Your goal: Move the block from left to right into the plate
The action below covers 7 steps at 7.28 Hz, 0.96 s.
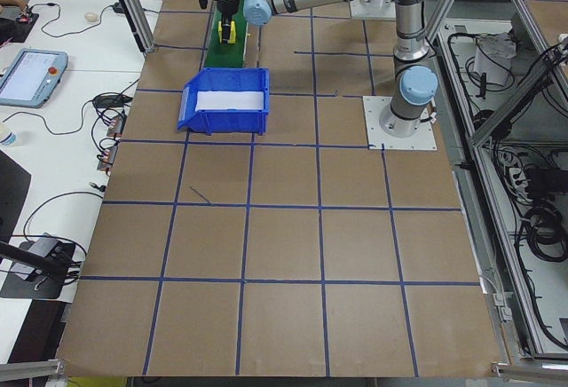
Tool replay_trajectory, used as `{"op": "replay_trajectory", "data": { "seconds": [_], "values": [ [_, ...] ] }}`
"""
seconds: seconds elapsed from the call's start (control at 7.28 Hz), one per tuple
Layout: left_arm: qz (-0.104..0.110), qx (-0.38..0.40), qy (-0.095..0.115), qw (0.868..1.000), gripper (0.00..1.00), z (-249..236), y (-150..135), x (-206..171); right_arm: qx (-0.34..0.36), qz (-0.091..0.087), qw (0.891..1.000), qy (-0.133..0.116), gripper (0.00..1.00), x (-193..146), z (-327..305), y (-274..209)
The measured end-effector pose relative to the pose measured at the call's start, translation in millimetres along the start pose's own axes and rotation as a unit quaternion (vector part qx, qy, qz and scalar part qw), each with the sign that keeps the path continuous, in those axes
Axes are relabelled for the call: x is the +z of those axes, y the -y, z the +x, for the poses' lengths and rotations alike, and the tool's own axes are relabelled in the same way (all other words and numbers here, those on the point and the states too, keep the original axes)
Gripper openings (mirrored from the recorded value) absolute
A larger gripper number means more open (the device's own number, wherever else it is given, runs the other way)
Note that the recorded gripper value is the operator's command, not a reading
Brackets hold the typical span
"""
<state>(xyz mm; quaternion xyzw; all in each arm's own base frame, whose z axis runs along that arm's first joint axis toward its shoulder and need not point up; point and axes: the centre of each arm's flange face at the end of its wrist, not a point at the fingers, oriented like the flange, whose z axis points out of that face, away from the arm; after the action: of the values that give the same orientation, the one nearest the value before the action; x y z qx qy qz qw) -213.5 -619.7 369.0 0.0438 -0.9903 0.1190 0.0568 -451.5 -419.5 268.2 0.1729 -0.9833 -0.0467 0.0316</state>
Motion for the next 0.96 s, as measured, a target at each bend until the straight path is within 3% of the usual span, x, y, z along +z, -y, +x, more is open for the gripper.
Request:
{"op": "replay_trajectory", "data": {
  "seconds": [0.27, 0.55, 0.82, 0.96],
  "values": [
    [0.005, -0.007, 0.0, 1.0, 1.0, -7.3, 0.5, -24.7, 0.024, 0.006, 1.0, 0.006, 1.0, -46.1, -42.4, 41.9],
    [0.003, -0.02, 0.0, 1.0, 1.0, -21.6, 2.6, -38.5, 0.053, 0.018, 0.998, 0.03, 1.0, -76.1, -93.3, 88.7],
    [-0.007, -0.023, 0.0, 1.0, 1.0, -26.0, 0.4, -31.0, 0.075, 0.024, 0.996, 0.035, 1.0, -103.2, -159.6, 148.9],
    [-0.009, -0.024, -0.001, 1.0, 1.0, -26.2, 0.6, -29.2, 0.098, 0.03, 0.993, 0.052, 1.0, -110.3, -199.8, 181.2]
  ]
}}
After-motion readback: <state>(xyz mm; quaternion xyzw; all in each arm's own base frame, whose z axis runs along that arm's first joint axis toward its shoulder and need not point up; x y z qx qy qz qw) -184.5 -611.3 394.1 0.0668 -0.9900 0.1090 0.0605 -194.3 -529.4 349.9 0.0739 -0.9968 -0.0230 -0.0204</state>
